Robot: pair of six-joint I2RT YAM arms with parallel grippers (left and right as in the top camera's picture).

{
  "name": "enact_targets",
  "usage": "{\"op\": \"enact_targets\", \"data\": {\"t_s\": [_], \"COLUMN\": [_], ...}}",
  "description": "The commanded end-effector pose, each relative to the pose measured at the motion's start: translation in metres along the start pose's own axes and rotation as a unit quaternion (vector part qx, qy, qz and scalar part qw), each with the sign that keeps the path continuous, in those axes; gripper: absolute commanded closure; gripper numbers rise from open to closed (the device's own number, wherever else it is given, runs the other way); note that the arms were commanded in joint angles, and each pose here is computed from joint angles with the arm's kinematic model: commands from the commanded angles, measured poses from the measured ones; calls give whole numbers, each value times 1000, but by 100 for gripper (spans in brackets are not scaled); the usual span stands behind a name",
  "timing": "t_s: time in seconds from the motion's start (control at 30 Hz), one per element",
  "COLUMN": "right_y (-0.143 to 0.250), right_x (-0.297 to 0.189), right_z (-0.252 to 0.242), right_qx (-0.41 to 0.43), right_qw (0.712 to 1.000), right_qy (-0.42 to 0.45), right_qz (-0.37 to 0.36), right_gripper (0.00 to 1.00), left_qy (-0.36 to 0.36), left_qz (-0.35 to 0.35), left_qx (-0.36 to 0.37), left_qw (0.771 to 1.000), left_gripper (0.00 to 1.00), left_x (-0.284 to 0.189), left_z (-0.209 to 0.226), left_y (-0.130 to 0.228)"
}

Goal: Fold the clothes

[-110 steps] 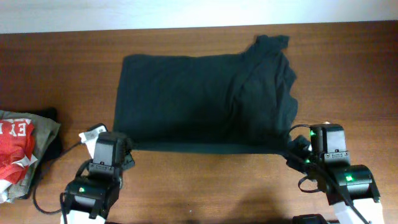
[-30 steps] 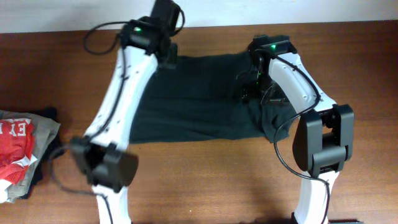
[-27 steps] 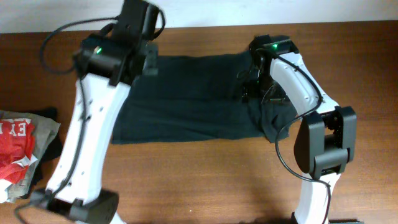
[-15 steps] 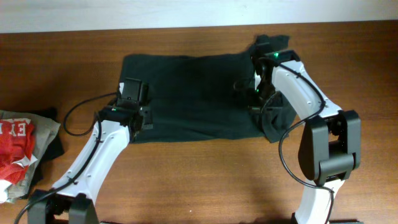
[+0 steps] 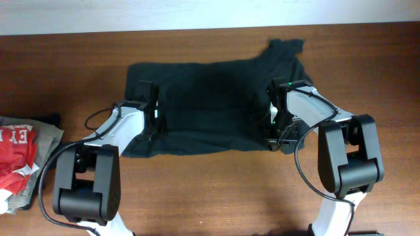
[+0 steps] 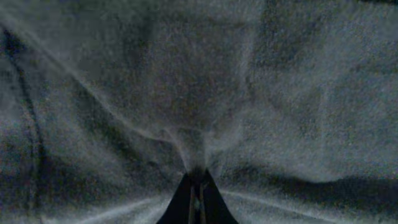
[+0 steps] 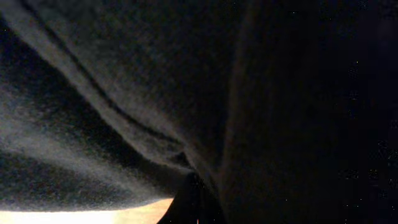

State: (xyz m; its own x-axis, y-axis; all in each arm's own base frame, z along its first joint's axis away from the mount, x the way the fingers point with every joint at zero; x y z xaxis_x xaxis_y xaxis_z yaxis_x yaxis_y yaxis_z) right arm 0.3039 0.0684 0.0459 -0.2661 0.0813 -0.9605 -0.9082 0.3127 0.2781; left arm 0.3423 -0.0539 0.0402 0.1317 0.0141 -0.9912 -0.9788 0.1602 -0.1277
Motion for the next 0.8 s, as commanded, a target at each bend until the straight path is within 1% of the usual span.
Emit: {"op": "enact_targets", "data": {"t_s": [0.0, 0.03, 0.1, 0.2, 0.23, 0.3, 0.33, 0.37, 0.47, 0.57, 0.63, 0.67, 0.73, 0.77], "right_y": [16, 19, 39, 68, 77, 88, 93, 92, 79, 60, 28, 6, -11, -17], "right_x": [18, 18, 30, 63, 73, 82, 85, 86, 88, 82, 72, 60, 46, 40], "right_z": [-7, -6, -4, -20, -26, -34, -36, -36, -35, -53, -81, -100, -118, -121], "right_qx": [-2, -1, 9, 33, 43, 52, 63, 62, 109, 166, 231, 258, 246, 221], "right_qw": [999, 999, 994, 989, 987, 984, 983, 983, 983, 975, 962, 955, 963, 971], "right_qy": [3, -3, -34, -26, -21, -11, -7, -8, -22, -49, -91, -118, -95, -81], "right_qz": [43, 53, 103, 145, 155, 168, 174, 172, 148, 138, 111, 86, 53, 41], "right_gripper": [96, 96, 96, 96, 96, 96, 96, 96, 96, 96, 96, 96, 96, 96], "left_qy": [32, 32, 35, 55, 68, 68, 77, 76, 69, 69, 69, 69, 69, 69], "left_qz": [157, 167, 206, 235, 241, 261, 265, 260, 253, 254, 254, 254, 254, 254], "left_qx": [5, 5, -1, -6, -8, -16, -6, 2, 5, 5, 5, 5, 5, 5], "left_qw": [987, 985, 978, 970, 968, 963, 961, 963, 965, 965, 965, 965, 965, 965], "left_gripper": [99, 99, 100, 100, 99, 100, 100, 100, 99, 100, 99, 100, 99, 100], "left_x": [41, 40, 34, 30, 30, 33, 35, 37, 38, 38, 38, 38, 38, 38], "left_z": [-11, -11, -11, -17, -21, -30, -39, -42, -41, -41, -41, -41, -41, -41], "left_y": [72, 76, 90, 102, 106, 122, 129, 127, 125, 126, 126, 126, 126, 126]}}
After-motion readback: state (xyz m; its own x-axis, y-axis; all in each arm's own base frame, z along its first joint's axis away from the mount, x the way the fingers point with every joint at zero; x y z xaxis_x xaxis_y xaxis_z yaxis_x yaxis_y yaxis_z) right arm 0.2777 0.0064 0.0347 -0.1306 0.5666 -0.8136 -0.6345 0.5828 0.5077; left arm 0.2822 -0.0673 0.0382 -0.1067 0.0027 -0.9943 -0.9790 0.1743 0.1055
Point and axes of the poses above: each gripper's point midway between its finger pads, its own x axis out along the fingers, its own z axis along the line the jaws close on, y = z × x, the point moved 5 cm from there along -x, back along the fingers, and after that the axes turned 14 degrees about x, right-handed, at the moved point
